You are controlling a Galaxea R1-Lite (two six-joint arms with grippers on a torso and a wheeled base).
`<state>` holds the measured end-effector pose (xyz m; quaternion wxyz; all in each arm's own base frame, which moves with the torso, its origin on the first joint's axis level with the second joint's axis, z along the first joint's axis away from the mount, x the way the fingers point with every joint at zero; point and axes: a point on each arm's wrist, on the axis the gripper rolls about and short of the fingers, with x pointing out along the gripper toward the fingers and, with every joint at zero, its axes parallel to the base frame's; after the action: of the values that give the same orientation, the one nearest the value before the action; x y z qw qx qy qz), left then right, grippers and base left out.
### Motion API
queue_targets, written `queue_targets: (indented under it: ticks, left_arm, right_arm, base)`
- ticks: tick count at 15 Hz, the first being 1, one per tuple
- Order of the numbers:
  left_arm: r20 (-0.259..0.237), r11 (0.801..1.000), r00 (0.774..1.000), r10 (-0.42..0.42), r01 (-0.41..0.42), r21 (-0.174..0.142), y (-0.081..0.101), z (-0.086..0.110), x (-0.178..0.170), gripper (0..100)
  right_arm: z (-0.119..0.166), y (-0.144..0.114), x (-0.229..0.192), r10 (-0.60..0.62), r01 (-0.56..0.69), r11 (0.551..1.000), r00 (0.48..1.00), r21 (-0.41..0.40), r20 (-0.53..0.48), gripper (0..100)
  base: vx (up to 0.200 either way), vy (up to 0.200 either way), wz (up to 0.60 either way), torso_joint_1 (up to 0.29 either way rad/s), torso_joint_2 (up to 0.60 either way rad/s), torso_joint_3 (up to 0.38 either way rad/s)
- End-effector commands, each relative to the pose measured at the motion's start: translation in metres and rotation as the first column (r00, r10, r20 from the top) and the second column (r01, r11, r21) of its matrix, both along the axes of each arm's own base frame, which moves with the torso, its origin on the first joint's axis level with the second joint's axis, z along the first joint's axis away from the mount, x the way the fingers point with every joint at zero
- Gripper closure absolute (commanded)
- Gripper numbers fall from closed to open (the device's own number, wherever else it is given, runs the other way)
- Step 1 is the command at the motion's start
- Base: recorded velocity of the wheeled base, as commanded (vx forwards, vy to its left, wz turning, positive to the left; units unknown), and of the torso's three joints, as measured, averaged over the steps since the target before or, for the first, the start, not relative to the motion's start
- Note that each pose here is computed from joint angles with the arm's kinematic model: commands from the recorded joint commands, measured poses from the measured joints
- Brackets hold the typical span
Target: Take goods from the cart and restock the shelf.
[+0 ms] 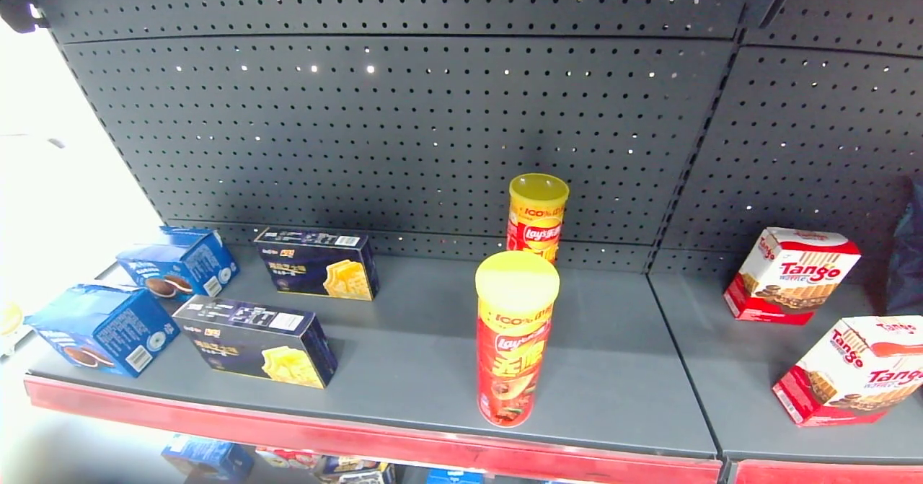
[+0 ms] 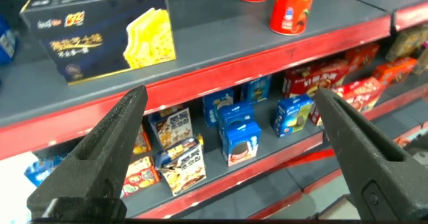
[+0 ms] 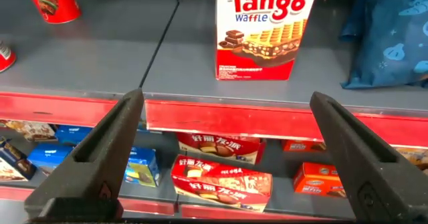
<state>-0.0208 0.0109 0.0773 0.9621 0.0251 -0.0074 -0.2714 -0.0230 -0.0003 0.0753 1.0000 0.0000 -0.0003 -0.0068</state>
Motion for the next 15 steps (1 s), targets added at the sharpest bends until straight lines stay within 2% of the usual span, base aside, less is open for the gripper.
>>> queue_targets:
  ticks: [1,2,3,4,5,6,7,9,11,14,15]
  left_arm:
    - [0.081,0.998,0.995,-0.058,0.057,0.008,0.002,0.037,-0.005,0]
    - [0.026,0.994,0.994,-0.107,0.106,0.04,-0.003,0.057,0.005,0]
    - [0.002,0.991,0.993,-0.119,0.119,0.053,-0.008,0.07,0.013,0]
    - [-0.024,0.987,0.989,-0.145,0.146,0.067,-0.021,0.096,0.032,0]
    - [-0.055,0.979,0.985,-0.165,0.17,0.109,-0.034,0.108,0.051,0]
    - [-0.058,0.976,0.984,-0.166,0.172,0.133,-0.039,0.112,0.059,0]
    - [-0.035,0.972,0.983,-0.182,0.185,0.147,-0.056,0.132,0.084,0]
    - [-0.037,0.971,0.982,-0.183,0.186,0.147,-0.076,0.147,0.113,0]
    - [-0.087,0.974,0.988,-0.131,0.145,0.172,-0.096,0.143,0.151,0]
    - [-0.148,0.968,0.986,-0.077,0.109,0.225,-0.108,0.119,0.184,0]
    - [-0.195,0.964,0.978,-0.071,0.117,0.239,-0.117,0.107,0.2,0]
  right_arm:
    - [0.0,0.0,0.0,0.0,0.0,1.0,1.0,0.0,-0.002,0]
    - [0.0,0.0,0.0,0.0,0.0,1.0,1.0,0.0,-0.001,0]
    - [0.0,0.0,0.0,0.0,0.0,1.0,1.0,0.0,-0.002,0]
    - [0.0,0.0,0.0,0.0,0.0,1.0,1.0,0.0,-0.002,0]
    - [0.0,0.0,0.0,0.0,0.0,1.0,1.0,0.0,-0.002,0]
    - [0.0,0.0,0.0,0.0,0.0,1.0,1.0,0.0,-0.002,0]
    - [0.0,0.0,0.0,0.0,0.0,1.0,1.0,0.0,-0.002,0]
    - [0.0,0.0,0.0,0.0,0.0,1.0,1.0,0.0,-0.002,0]
    - [0.0,0.0,0.0,0.0,0.0,1.0,1.0,0.0,-0.002,0]
    - [0.0,0.0,0.0,0.0,0.0,1.0,1.0,0.0,-0.002,0]
    - [0.0,0.0,0.0,0.0,0.0,1.0,1.0,0.0,-0.002,0]
  base:
    - [0.0,0.0,0.0,0.0,0.0,0.0]
    - [0.0,0.0,0.0,0.0,0.0,0.0]
    - [0.0,0.0,0.0,0.0,0.0,0.0]
    - [0.0,0.0,0.0,0.0,0.0,0.0]
    - [0.0,0.0,0.0,0.0,0.0,0.0]
    - [0.0,0.0,0.0,0.0,0.0,0.0]
    - [0.0,0.0,0.0,0.0,0.0,0.0]
    - [0.0,0.0,0.0,0.0,0.0,0.0]
    - [0.0,0.0,0.0,0.0,0.0,0.0]
    - [0.0,0.0,0.0,0.0,0.0,0.0]
    - [0.0,0.0,0.0,0.0,0.0,0.0]
